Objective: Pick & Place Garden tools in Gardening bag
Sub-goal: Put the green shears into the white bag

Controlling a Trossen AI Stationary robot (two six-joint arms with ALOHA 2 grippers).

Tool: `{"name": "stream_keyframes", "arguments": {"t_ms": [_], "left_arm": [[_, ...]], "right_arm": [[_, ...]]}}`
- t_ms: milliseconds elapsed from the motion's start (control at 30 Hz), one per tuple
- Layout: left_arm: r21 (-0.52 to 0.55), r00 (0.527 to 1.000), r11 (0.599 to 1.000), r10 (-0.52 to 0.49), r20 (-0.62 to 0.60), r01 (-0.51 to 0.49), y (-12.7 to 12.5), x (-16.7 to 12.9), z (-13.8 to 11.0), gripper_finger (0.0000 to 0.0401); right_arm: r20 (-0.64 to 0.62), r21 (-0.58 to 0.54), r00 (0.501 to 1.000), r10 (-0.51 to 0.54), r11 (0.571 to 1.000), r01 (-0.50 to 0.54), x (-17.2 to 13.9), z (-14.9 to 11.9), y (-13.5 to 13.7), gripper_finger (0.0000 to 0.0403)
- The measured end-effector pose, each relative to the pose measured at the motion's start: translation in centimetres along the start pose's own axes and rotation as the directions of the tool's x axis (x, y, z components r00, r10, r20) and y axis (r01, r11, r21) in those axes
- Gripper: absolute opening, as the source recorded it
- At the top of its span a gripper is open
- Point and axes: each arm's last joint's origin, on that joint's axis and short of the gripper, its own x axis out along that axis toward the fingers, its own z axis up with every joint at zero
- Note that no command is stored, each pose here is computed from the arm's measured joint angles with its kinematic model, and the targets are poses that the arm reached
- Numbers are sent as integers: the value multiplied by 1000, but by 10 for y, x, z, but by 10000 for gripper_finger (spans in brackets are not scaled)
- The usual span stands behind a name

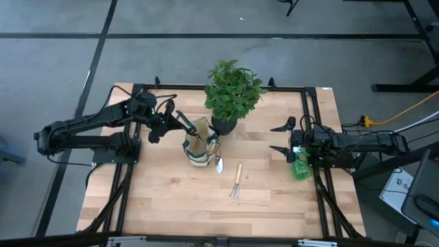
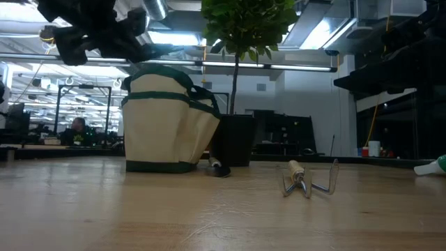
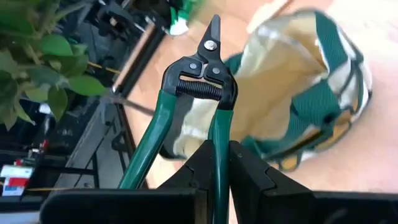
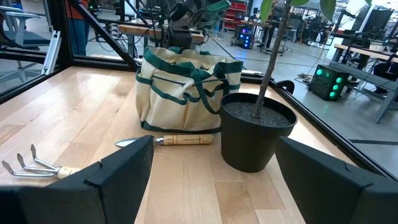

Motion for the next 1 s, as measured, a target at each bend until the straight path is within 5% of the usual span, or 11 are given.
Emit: {"name": "stream_keyframes", "arguments": {"t_ms": [567, 1000], "left_arm": [[140, 958, 982, -88, -273, 130, 20, 27, -1, 27], [197, 949, 964, -115, -292, 178, 18, 37, 12, 44]], "right_arm": [[0, 0, 1000, 0, 1000, 0, 0, 0, 0, 341], [0, 0, 1000, 0, 1000, 0, 0, 0, 0, 341]]}}
